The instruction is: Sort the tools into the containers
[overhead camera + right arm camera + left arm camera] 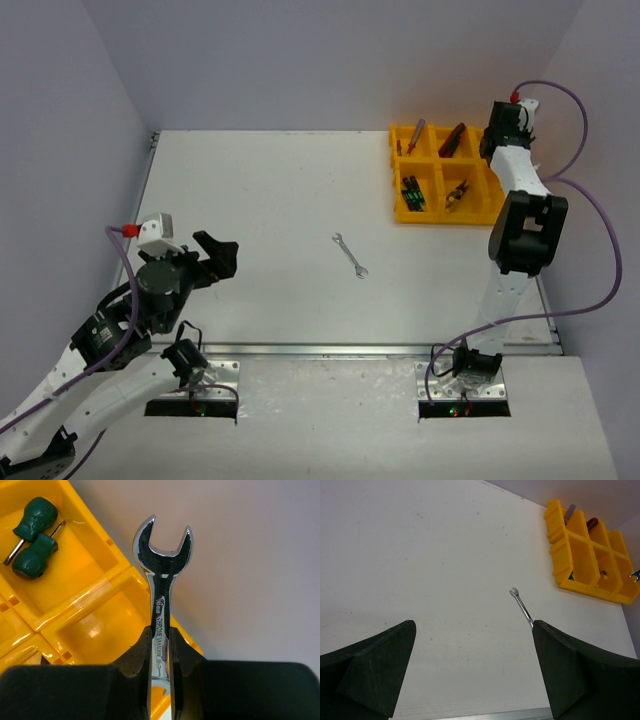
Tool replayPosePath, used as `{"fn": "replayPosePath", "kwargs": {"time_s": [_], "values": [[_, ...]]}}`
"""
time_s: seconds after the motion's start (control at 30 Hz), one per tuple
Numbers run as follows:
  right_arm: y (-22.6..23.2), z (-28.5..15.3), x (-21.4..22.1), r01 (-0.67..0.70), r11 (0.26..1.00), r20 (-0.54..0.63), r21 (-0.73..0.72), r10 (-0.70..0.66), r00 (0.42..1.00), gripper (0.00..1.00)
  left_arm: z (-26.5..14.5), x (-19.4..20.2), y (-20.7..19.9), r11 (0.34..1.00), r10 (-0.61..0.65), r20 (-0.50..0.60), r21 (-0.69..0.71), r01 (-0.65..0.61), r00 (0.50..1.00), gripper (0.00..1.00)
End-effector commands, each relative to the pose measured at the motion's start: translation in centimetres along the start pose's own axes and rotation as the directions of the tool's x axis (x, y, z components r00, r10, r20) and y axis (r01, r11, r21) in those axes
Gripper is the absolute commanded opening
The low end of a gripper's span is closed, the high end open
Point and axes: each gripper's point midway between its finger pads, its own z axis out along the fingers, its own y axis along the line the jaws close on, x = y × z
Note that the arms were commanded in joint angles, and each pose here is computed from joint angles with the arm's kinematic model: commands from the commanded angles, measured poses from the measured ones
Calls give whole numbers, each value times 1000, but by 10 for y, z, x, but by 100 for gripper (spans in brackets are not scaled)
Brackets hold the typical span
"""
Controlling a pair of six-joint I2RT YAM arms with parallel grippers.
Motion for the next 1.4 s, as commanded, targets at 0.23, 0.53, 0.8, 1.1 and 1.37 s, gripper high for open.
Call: {"fn": "replayPosePath", "kwargs": {"time_s": [0.23,0.53,0.8,1.1,1.37], "values": [[-1,4,8,-117,993,91,4,116,989,0,4,-5,-7,1000,-1,17,15,1,1000,100],[12,6,27,-169,985,41,-36,171,984,7,6,-5,-7,1000,4,15,12,-4,1000,100],[9,-5,21,-203,978,5,-41,204,979,64,7,-4,-7,1000,9,12,13,-9,1000,100],[43,-88,-19,-190,937,18,-294,205,979,77,8,-4,-6,1000,7,12,4,-7,1000,100],[143,-273,10,141,677,98,-722,-102,990,82,7,-8,6,998,-16,35,-58,18,999,100]]}}
